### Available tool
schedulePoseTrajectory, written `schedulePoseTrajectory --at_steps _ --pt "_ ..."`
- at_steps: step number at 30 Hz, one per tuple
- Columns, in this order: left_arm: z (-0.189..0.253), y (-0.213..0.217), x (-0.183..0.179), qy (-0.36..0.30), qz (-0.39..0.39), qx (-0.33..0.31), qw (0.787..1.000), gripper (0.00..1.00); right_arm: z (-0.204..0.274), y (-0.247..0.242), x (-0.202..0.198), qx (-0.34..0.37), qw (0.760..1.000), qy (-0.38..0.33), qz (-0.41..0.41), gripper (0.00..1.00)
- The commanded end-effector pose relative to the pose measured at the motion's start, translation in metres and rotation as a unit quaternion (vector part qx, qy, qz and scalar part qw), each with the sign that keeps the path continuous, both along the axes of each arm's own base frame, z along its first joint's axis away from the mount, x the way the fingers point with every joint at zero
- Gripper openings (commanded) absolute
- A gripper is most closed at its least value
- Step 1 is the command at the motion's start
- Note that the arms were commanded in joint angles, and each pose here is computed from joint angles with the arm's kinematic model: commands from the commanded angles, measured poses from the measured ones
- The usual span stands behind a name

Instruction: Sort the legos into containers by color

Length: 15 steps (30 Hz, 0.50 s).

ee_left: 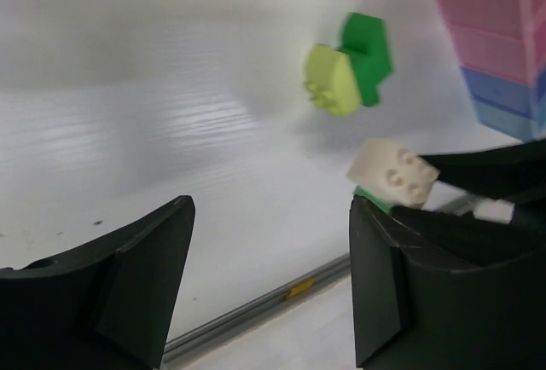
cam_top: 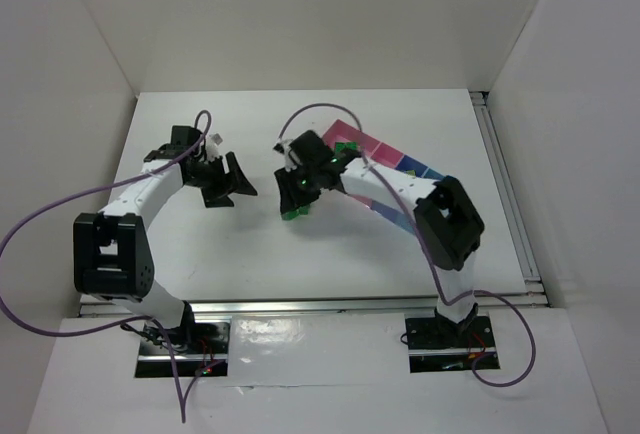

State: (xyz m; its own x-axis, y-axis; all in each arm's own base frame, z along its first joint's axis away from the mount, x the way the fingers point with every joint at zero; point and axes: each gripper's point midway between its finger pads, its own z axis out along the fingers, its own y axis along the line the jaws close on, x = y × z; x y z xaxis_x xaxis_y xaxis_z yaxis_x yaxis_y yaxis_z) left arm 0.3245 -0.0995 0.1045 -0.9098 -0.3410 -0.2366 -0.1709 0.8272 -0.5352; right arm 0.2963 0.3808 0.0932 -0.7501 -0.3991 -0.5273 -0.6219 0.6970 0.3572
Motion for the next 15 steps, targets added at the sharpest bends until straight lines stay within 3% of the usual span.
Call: schedulePoseTrajectory --at_steps 1,6,9,15 --pt "0.045 -0.034 -0.002 -0.095 -0.103 -0.104 0.985 0.77 0.088 -0.015 0.011 0.149 0.989 0.002 -0.003 0.23" --pt "0.090 -0.080 -0.019 -0.155 -0.217 -0.244 0.932 0.82 0.120 -0.037 0.006 0.266 0.962 0.063 0.018 0.22" --pt "0.111 -0.097 -0.025 -0.189 -0.259 -0.289 0.902 0.86 0.139 -0.044 0.006 0.319 0.944 0.079 0.025 0.22" --pt "0.135 -0.126 -0.031 -0.226 -0.308 -0.318 0.868 0.86 0.164 -0.047 0.009 0.372 0.923 0.090 0.033 0.22"
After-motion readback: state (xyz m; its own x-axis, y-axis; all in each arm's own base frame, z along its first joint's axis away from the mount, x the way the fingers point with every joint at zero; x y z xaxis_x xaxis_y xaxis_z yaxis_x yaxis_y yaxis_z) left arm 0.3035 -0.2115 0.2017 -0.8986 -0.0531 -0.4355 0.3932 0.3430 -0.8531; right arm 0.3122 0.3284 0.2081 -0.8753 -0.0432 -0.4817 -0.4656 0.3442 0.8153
